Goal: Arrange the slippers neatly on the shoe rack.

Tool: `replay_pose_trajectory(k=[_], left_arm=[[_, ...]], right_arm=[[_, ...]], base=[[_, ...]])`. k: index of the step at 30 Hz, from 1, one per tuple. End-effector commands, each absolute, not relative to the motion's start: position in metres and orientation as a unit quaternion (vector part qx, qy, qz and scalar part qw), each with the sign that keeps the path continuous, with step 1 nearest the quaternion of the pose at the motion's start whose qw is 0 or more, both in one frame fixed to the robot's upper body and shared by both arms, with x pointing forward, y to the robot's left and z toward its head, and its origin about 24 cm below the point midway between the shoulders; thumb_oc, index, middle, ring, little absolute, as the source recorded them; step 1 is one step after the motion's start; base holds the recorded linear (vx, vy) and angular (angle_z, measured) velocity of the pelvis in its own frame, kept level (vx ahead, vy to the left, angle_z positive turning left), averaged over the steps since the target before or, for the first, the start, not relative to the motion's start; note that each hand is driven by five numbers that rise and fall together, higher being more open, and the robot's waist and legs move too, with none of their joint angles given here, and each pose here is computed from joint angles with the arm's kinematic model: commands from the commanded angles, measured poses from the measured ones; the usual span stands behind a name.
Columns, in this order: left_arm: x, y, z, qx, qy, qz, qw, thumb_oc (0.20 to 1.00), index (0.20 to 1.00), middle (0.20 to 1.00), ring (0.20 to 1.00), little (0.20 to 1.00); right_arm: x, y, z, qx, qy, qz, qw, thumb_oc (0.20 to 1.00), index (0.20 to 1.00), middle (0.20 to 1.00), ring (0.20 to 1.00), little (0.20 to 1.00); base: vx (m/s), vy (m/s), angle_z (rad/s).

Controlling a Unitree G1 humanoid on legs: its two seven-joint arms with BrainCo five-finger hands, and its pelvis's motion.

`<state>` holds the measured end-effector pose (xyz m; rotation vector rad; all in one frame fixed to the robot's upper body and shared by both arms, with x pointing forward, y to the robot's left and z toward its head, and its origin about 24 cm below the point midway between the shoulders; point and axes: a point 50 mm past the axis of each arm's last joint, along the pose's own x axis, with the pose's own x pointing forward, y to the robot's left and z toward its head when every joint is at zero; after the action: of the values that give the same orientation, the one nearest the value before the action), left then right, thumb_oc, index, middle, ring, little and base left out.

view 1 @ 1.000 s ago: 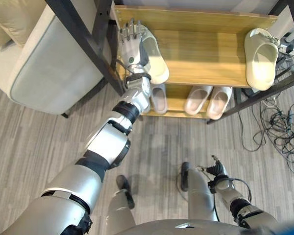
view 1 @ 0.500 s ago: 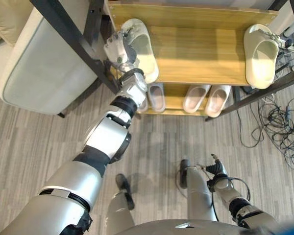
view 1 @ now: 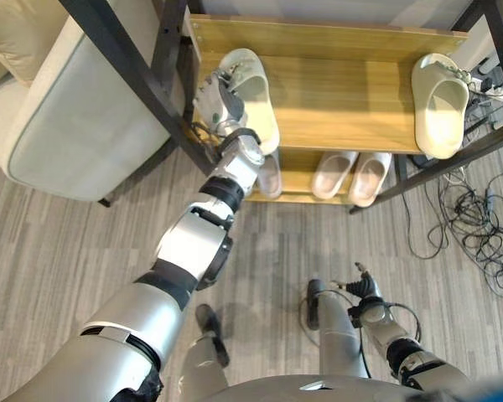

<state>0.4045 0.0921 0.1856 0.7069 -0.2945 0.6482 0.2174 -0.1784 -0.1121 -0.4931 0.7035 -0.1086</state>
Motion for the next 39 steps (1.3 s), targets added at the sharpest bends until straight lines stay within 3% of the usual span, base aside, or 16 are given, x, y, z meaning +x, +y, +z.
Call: replay_pose_trajectory(k=[1, 15, 22, 39], left_arm=[[0.405, 0.064, 0.223, 0.293, -0.195, 0.294, 0.888, 0.200, 0.200, 0.200, 0.200, 0.200], [0.398, 0.029, 0.240, 0.246, -0.212, 0.261, 0.909, 0.200, 0.200, 0.200, 0.200, 0.200], [0.399, 0.039, 0.272, 0.212, -0.235, 0.314, 0.895, 0.200, 0.200, 0.200, 0.200, 0.200], [0.399, 0.036, 0.286, 0.209, -0.221, 0.322, 0.896, 0.200, 0.200, 0.200, 0.200, 0.200]], right_arm=[[0.252, -0.191, -0.088, -0.253, 0.298, -0.070, 0.918, 1.000, 1.000, 1.000, 1.000, 1.000], [0.266, -0.206, -0.076, -0.266, 0.286, -0.088, 0.916, 1.000, 1.000, 1.000, 1.000, 1.000], [0.269, -0.217, -0.073, -0.278, 0.289, -0.095, 0.911, 1.000, 1.000, 1.000, 1.000, 1.000], [0.264, -0.220, -0.078, -0.286, 0.304, -0.098, 0.903, 1.000, 1.000, 1.000, 1.000, 1.000]], base=[[-0.01, -0.064, -0.05], [0.00, -0.048, -0.12], [0.02, -0.012, -0.12], [0.05, -0.025, -0.12]])
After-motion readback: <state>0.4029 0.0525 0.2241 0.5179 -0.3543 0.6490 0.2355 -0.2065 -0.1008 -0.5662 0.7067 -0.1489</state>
